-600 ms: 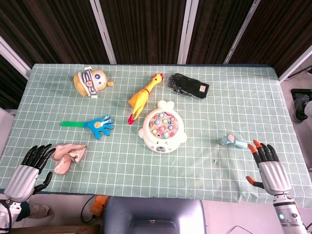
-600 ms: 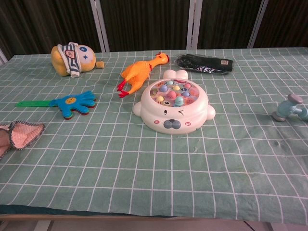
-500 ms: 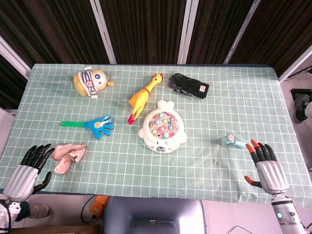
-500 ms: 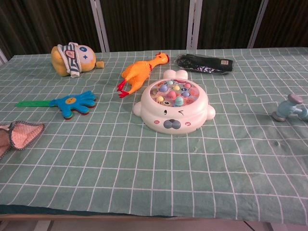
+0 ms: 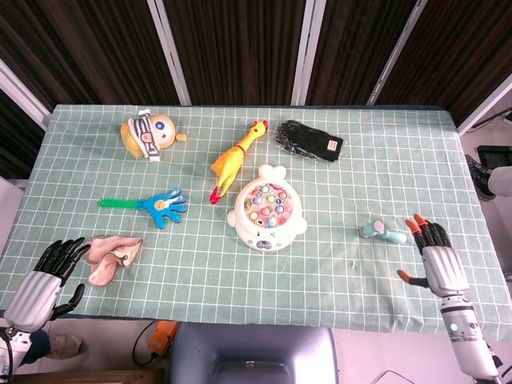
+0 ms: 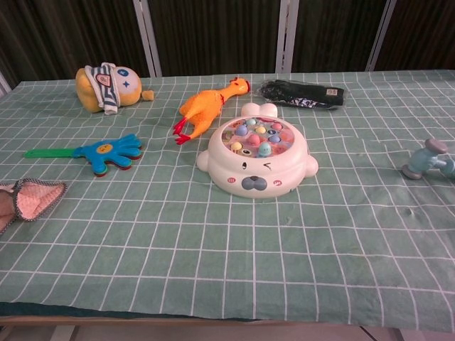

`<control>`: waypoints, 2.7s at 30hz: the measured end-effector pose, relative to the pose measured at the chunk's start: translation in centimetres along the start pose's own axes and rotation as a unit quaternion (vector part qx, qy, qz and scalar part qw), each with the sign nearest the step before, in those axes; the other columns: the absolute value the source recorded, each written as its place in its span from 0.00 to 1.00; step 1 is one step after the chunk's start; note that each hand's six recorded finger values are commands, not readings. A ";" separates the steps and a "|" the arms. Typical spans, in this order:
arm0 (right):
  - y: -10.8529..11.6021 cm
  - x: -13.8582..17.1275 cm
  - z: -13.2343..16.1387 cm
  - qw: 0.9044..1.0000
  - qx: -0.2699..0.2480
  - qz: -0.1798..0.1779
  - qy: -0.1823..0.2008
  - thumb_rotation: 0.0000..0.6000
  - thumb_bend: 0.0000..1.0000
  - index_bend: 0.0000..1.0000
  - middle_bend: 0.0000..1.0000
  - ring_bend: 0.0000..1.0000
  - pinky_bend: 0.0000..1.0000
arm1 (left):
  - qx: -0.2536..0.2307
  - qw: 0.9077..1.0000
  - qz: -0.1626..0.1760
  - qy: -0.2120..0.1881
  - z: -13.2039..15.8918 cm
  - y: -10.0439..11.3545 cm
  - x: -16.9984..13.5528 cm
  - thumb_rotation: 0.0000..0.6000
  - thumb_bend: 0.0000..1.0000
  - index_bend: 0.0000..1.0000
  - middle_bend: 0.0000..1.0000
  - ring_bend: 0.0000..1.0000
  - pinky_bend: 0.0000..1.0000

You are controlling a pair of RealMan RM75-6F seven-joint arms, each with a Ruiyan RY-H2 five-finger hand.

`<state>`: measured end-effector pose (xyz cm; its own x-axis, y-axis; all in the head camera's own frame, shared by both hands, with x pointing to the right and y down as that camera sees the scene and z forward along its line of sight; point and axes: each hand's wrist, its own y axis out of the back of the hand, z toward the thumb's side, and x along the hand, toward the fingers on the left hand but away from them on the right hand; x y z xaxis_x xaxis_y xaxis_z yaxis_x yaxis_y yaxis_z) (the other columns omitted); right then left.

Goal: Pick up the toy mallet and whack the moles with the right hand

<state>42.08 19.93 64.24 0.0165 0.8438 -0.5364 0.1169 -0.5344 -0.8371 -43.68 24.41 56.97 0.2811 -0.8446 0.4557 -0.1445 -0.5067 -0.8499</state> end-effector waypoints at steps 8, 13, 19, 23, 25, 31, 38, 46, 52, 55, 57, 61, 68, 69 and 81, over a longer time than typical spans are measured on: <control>-2.2 -4.7 -0.7 0.999 -0.018 0.030 -0.015 1.00 0.30 0.43 0.00 0.00 0.00 | -0.008 1.000 -0.010 0.018 -1.1 0.2 0.1 1.00 0.50 0.00 0.00 0.00 0.00; -2.6 -6.9 -0.1 0.999 -0.021 0.047 -0.017 1.00 0.39 0.52 0.00 0.00 0.00 | -0.008 1.000 -0.012 0.010 -0.7 0.1 0.0 1.00 0.50 0.00 0.00 0.00 0.00; -2.9 -8.1 0.3 0.998 -0.029 0.050 -0.020 1.00 0.45 0.58 0.00 0.00 0.00 | -0.010 1.000 -0.011 0.008 -0.7 0.2 -0.1 1.00 0.50 0.00 0.00 0.00 0.00; -3.1 -8.4 -0.1 0.998 -0.027 0.051 -0.028 1.00 0.48 0.60 0.00 0.00 0.00 | -0.011 1.000 -0.008 0.007 -0.6 0.4 -0.3 1.00 0.50 0.00 0.00 0.00 0.00; -3.2 -8.5 -0.3 0.998 -0.025 0.053 -0.033 1.00 0.50 0.60 0.00 0.00 0.00 | -0.011 1.000 -0.008 0.007 -0.7 0.4 -0.3 1.00 0.50 0.00 0.00 0.00 0.00; -3.8 -9.2 -0.9 0.997 -0.023 0.058 -0.048 1.00 0.50 0.59 0.00 0.00 0.00 | -0.010 1.000 -0.009 0.005 -0.6 0.3 -0.3 1.00 0.50 0.00 0.00 0.00 0.00; -4.1 -10.2 -0.3 0.997 -0.030 0.058 -0.047 1.00 0.50 0.59 0.00 0.00 0.00 | -0.010 1.000 -0.007 0.006 -0.6 0.4 -0.4 1.00 0.50 0.00 0.00 0.00 0.00; -4.5 -10.4 0.3 0.997 -0.026 0.064 -0.042 1.00 0.50 0.59 0.00 0.00 0.00 | -0.011 1.000 -0.005 0.005 -0.6 0.5 -0.4 1.00 0.50 0.00 0.00 0.00 0.00; -4.8 -10.6 0.5 0.997 -0.025 0.066 -0.043 1.00 0.50 0.60 0.00 0.00 0.00 | -0.011 1.000 -0.003 0.004 -0.6 0.6 -0.5 1.00 0.50 0.00 0.00 0.00 0.00; -4.9 -10.7 0.6 0.997 -0.024 0.066 -0.043 1.00 0.51 0.60 0.00 0.00 0.00 | -0.011 1.000 -0.003 0.004 -0.6 0.6 -0.5 1.00 0.50 0.00 0.00 0.00 0.00; -4.9 -10.7 0.7 0.997 -0.024 0.066 -0.042 1.00 0.51 0.60 0.00 0.00 0.00 | -0.011 1.000 -0.003 0.004 -0.6 0.6 -0.5 1.00 0.50 0.00 0.00 0.00 0.00; -4.9 -10.7 0.7 0.997 -0.024 0.065 -0.042 1.00 0.51 0.60 0.00 0.00 0.00 | -0.011 1.000 -0.003 0.004 -0.6 0.6 -0.5 1.00 0.50 0.00 0.00 0.00 0.00; -4.8 -10.6 0.8 0.997 -0.024 0.065 -0.041 1.00 0.51 0.61 0.00 0.00 0.00 | -0.011 1.000 -0.003 0.003 -0.6 0.6 -0.5 1.00 0.50 0.00 0.00 0.00 0.00; -4.9 -10.6 0.8 0.997 -0.024 0.065 -0.041 1.00 0.51 0.61 0.00 0.00 0.00 | -0.011 1.000 -0.002 0.003 -0.6 0.6 -0.5 1.00 0.50 0.00 0.00 0.00 0.00; -5.1 -10.7 0.9 0.996 -0.022 0.069 -0.043 1.00 0.52 0.63 0.00 0.00 0.00 | -0.011 1.000 0.000 0.004 -0.6 0.7 -0.5 1.00 0.50 0.00 0.00 0.00 0.00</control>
<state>40.45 13.63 74.16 -0.0500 0.7544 -0.6545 0.1627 -0.6404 -0.7506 -44.51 24.40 56.25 0.2743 -0.8462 0.4568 -0.1663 -0.5096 -0.8442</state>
